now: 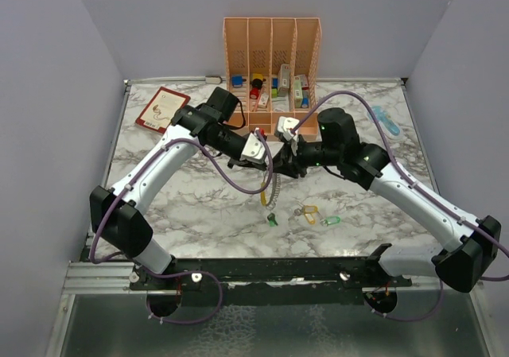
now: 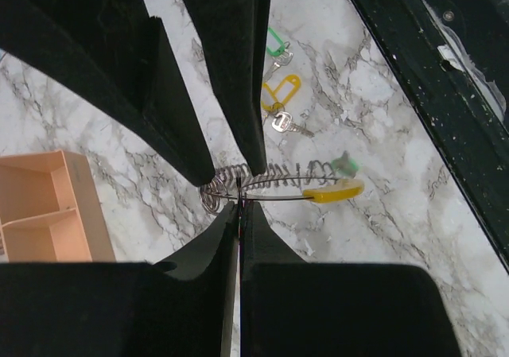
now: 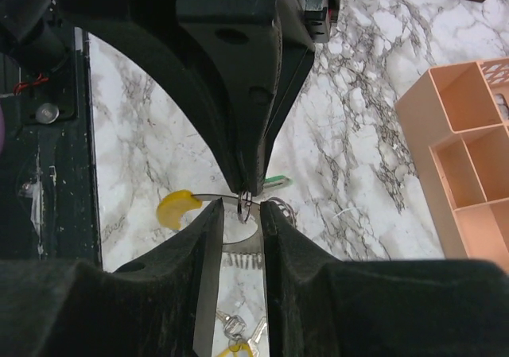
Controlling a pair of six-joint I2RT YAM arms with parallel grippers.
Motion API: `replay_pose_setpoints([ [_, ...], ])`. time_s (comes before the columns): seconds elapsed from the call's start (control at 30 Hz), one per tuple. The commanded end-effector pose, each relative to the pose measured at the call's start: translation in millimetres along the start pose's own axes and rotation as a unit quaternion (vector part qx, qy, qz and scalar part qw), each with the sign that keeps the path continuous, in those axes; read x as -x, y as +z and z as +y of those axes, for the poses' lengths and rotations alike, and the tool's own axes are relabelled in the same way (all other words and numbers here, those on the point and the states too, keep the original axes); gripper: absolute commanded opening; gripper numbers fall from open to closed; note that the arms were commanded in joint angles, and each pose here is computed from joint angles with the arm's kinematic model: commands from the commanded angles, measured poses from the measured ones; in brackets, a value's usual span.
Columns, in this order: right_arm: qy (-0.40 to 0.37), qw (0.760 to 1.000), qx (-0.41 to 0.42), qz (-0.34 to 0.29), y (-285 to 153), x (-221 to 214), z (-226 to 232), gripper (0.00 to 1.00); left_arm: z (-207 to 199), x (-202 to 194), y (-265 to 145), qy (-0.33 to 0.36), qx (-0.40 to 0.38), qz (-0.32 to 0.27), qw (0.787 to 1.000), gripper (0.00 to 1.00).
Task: Put the keys on the keyring
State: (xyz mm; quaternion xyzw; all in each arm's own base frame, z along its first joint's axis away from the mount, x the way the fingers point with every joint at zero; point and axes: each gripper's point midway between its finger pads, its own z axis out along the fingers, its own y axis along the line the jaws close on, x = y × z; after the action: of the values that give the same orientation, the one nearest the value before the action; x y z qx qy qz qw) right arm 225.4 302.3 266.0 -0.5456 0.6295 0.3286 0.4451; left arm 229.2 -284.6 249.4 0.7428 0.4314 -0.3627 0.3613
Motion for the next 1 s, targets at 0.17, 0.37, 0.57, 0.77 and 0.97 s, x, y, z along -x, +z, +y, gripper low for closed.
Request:
replay_pose_setpoints([
  [0.17, -0.023, 0.999, 0.014, -0.020, 13, 11, 0, 0.23, 0, 11, 0, 0.011, -0.005, -0.009, 1.000, 0.00],
  [0.37, -0.017, 1.000, 0.015, -0.011, 14, 5, 4, 0.23, 1, 13, 0, 0.009, -0.002, -0.012, 1.000, 0.00],
  [0.57, -0.012, 1.000, 0.016, -0.001, 19, -2, 5, 0.23, 2, 17, -1, 0.007, 0.001, -0.014, 1.000, 0.00],
  [0.77, -0.008, 1.000, 0.008, 0.009, 19, -7, 2, 0.23, -1, 22, -3, 0.005, -0.001, -0.020, 1.000, 0.00],
  [0.97, -0.002, 1.000, -0.001, 0.013, 19, -10, -1, 0.11, -2, 25, -4, 0.006, -0.001, -0.025, 1.000, 0.00],
])
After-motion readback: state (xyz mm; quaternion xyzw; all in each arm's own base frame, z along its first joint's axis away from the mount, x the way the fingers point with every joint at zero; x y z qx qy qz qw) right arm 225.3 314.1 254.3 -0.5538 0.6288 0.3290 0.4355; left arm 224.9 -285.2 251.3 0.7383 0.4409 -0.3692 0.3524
